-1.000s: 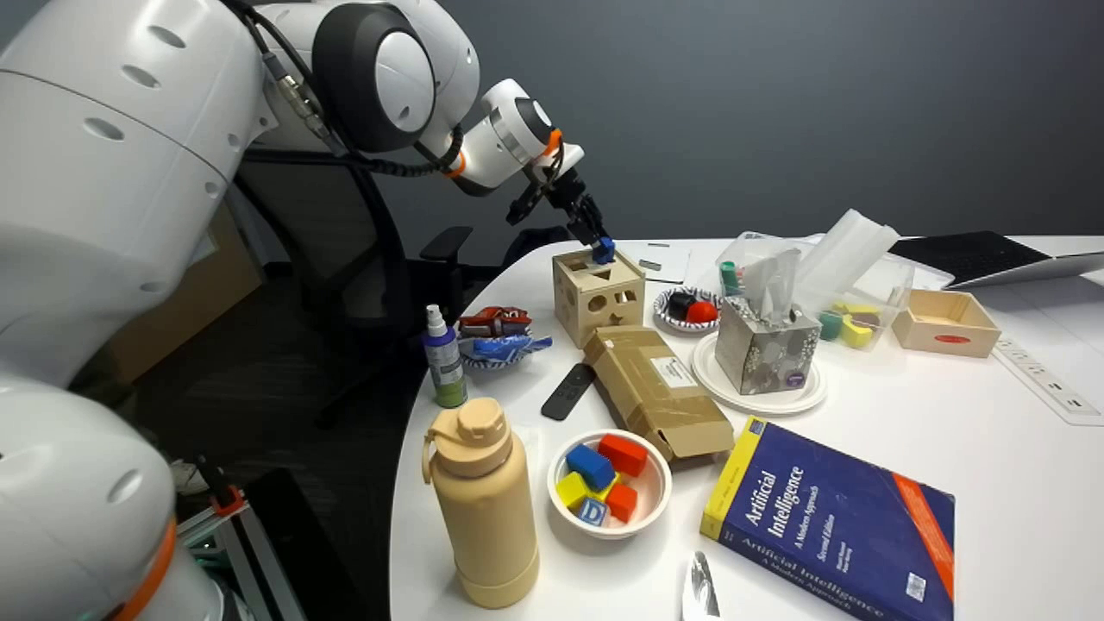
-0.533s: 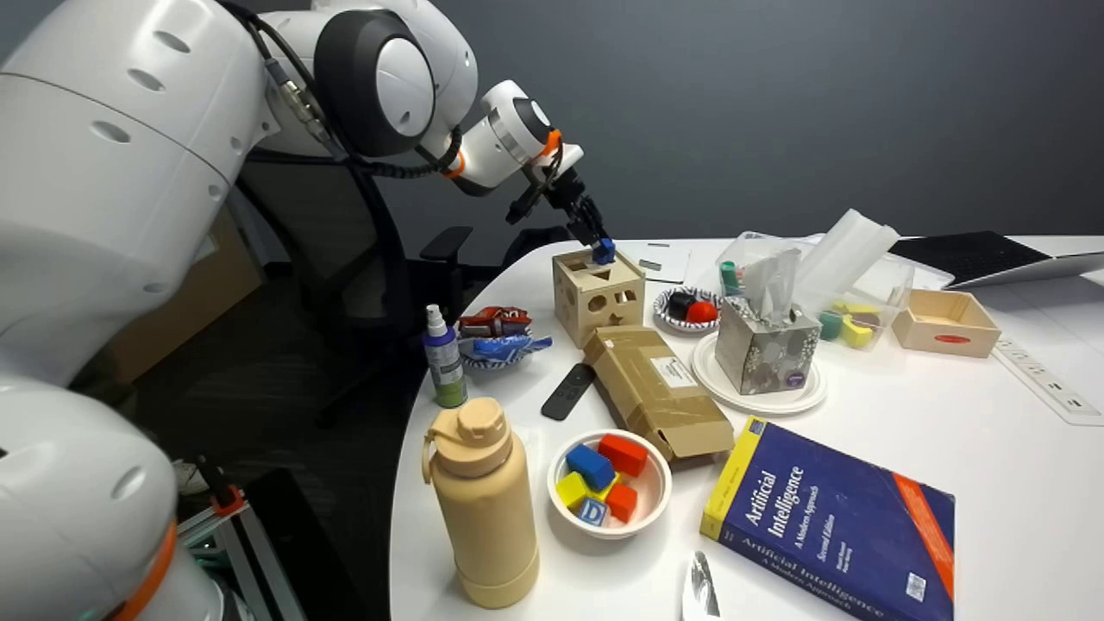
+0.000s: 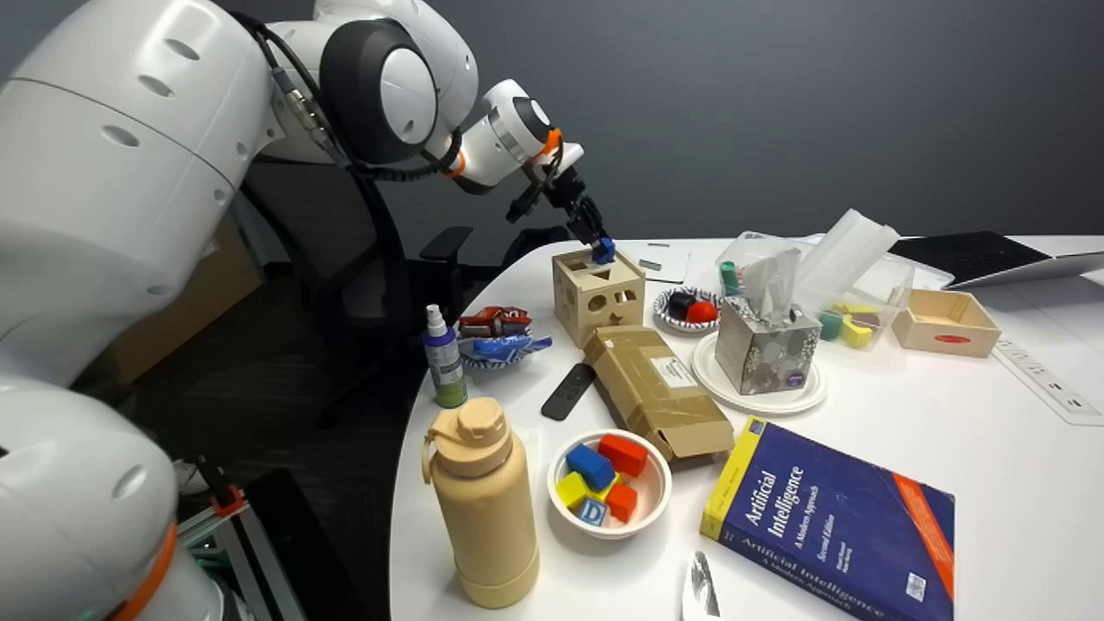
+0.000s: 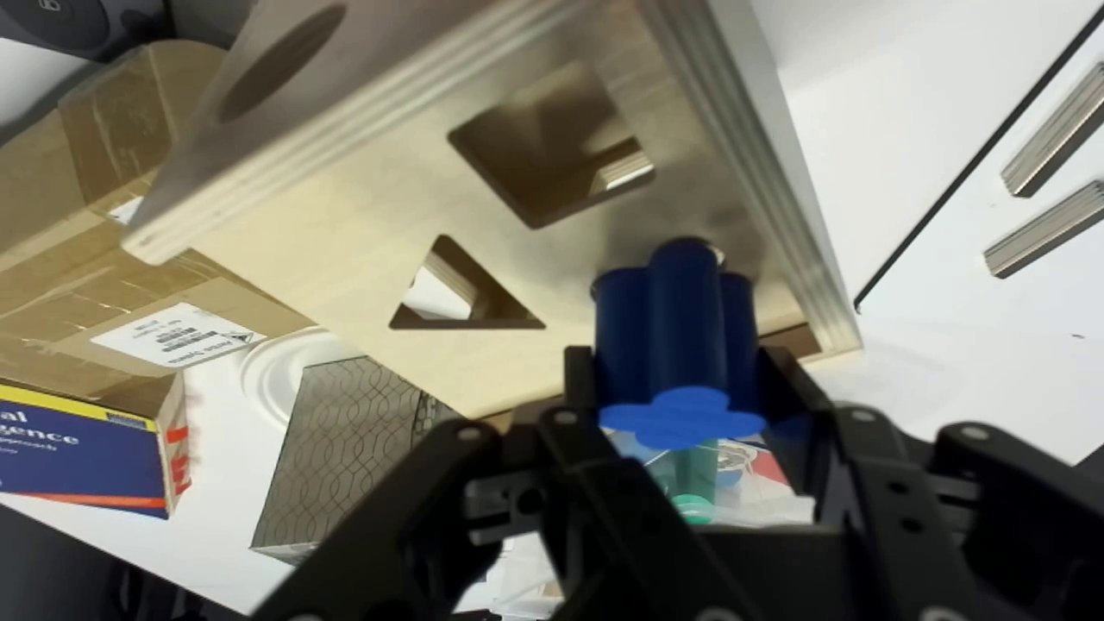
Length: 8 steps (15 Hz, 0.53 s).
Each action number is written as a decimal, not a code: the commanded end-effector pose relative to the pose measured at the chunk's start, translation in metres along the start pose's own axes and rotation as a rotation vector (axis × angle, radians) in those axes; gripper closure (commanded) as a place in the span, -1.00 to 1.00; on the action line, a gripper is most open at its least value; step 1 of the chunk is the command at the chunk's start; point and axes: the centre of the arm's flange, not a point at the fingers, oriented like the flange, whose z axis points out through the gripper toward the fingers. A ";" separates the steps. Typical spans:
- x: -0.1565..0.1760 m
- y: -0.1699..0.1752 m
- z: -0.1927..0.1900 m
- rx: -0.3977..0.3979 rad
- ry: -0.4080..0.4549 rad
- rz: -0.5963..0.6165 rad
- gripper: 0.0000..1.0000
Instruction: Put the blue cube into the cube-shaped object
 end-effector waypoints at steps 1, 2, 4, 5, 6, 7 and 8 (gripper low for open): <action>-0.007 -0.021 0.003 -0.016 -0.015 0.000 0.52; -0.007 -0.021 0.003 -0.018 -0.014 0.001 0.52; -0.009 -0.022 0.002 -0.027 -0.011 0.004 0.52; -0.010 -0.022 0.002 -0.030 -0.010 0.004 0.52; -0.012 -0.022 0.001 -0.039 -0.005 0.003 0.52; -0.013 -0.022 0.001 -0.045 -0.001 0.003 0.52; -0.014 -0.022 0.000 -0.055 0.003 0.003 0.52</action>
